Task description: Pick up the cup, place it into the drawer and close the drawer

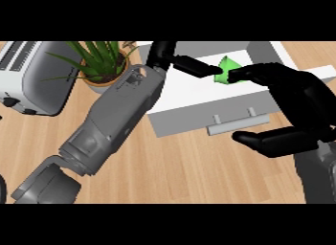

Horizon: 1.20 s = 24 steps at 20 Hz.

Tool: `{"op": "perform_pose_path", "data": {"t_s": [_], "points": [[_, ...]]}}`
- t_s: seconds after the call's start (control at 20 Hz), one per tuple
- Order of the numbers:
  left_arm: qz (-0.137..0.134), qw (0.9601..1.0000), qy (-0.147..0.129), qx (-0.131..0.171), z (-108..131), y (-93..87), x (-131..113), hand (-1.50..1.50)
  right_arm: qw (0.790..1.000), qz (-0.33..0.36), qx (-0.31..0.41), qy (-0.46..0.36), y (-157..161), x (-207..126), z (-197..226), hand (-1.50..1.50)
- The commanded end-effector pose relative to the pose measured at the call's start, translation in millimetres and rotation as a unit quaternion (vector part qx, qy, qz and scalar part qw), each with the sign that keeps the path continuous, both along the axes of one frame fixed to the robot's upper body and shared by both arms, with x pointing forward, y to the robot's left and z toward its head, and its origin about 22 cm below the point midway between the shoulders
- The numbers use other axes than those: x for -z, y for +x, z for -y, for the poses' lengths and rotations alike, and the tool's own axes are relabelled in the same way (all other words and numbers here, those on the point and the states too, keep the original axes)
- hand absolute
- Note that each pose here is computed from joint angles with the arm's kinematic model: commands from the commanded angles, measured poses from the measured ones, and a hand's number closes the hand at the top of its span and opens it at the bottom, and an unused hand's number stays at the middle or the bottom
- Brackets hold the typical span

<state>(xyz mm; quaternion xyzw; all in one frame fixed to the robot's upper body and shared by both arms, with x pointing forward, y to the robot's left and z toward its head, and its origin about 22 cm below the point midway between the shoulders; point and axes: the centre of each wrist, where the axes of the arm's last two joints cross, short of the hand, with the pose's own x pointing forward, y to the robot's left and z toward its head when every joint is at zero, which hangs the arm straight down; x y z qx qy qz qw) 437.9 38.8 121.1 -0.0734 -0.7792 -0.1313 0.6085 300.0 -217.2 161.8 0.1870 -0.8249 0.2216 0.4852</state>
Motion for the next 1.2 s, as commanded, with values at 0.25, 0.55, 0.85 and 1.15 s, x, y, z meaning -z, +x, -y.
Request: {"op": "perform_pose_path", "data": {"t_s": [0.25,0.55,0.85,1.15], "points": [[0.046,0.9923,-0.111,-0.031,6,1.8,-22,-1.50,0.970,-0.057,-0.133,-0.197,-6,13,-1,1.50],[0.042,0.9913,-0.114,-0.051,-2,2.1,-5,-1.50,0.942,-0.048,-0.060,-0.327,-23,24,6,-1.50],[0.041,0.9860,-0.155,-0.046,-13,-0.5,14,-1.50,0.919,-0.047,0.003,-0.392,-25,82,-14,-1.50],[0.031,0.9845,-0.170,-0.026,-38,-4.1,29,-1.50,0.886,-0.092,-0.003,-0.455,9,126,-3,-1.50]]}}
